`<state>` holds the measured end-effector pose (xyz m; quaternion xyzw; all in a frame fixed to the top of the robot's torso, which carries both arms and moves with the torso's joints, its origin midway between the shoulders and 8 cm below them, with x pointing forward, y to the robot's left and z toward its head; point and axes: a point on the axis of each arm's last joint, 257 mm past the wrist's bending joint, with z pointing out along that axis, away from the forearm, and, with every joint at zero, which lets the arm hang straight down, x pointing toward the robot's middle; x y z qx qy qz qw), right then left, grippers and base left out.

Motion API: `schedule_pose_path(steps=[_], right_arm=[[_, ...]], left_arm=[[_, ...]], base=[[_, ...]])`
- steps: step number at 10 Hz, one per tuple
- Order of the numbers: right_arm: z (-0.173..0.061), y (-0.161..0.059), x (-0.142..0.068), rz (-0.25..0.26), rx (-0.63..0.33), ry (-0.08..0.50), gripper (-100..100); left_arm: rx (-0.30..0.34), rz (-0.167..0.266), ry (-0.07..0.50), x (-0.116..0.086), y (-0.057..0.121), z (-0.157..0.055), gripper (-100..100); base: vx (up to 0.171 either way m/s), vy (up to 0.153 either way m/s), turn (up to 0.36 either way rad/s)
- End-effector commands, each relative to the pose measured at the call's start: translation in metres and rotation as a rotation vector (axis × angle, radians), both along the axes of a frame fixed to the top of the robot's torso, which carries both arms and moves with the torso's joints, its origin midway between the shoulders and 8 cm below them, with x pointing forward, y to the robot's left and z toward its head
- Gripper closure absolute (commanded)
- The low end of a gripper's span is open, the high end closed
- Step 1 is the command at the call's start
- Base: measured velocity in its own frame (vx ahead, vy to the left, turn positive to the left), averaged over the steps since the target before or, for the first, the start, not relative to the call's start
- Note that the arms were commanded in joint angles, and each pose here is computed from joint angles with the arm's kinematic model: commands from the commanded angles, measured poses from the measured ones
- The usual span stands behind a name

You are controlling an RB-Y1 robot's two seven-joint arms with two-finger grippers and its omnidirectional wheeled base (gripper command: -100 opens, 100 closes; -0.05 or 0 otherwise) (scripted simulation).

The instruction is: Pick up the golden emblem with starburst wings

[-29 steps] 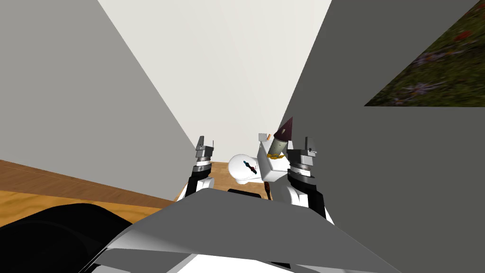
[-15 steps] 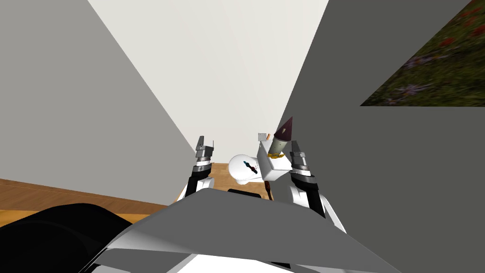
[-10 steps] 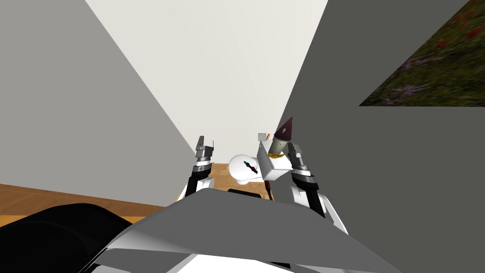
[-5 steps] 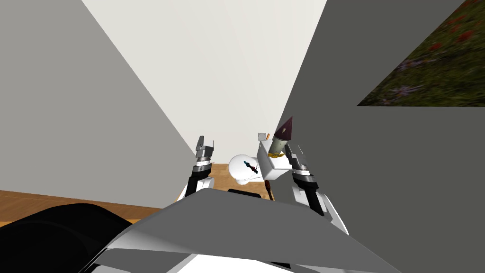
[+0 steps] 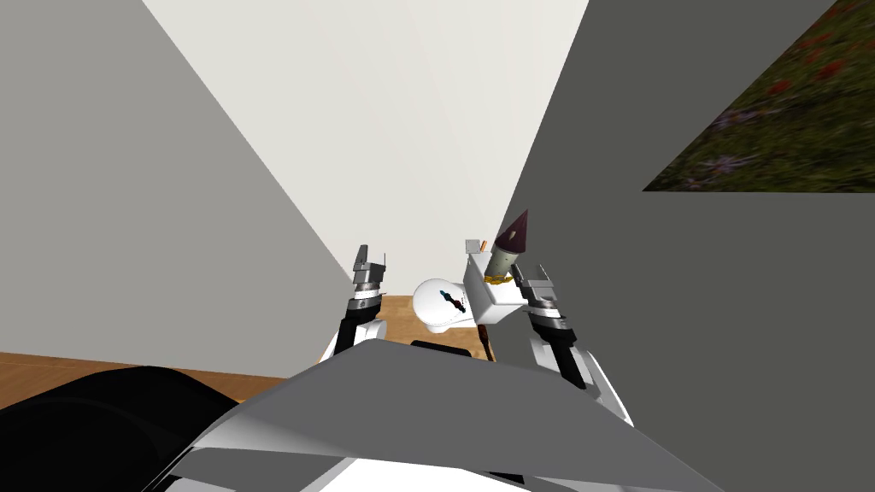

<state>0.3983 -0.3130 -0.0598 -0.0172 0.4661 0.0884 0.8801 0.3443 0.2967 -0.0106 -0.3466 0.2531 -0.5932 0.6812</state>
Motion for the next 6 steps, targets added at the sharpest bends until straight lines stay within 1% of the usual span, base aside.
schedule_pose_path(steps=[1,2,3,4,5,6], right_arm=[[-0.005,-0.002,0.003,-0.034,-0.058,0.003,-100],[-0.015,-0.008,0.007,-0.068,-0.122,0.019,-100],[-0.015,-0.008,0.007,-0.082,-0.144,0.016,-100],[-0.015,-0.008,0.007,-0.086,-0.150,0.015,-100],[-0.026,-0.013,0.011,-0.123,-0.222,0.031,-100],[-0.026,-0.013,0.011,-0.135,-0.241,0.028,-100]], left_arm=[[0.000,0.000,0.000,0.000,0.000,0.000,0],[0.000,0.000,0.000,0.000,0.000,0.000,0],[0.000,0.000,0.000,0.000,0.000,0.000,0],[0.000,0.000,0.000,0.000,0.000,0.000,0],[0.000,0.000,0.000,0.000,0.000,0.000,0],[0.000,0.000,0.000,0.000,0.000,0.000,0]], base=[[0.003,0.017,-0.019],[0.001,0.023,-0.030],[0.001,0.022,-0.014],[0.001,0.011,0.002],[0.001,0.014,-0.033],[0.003,0.017,-0.018]])
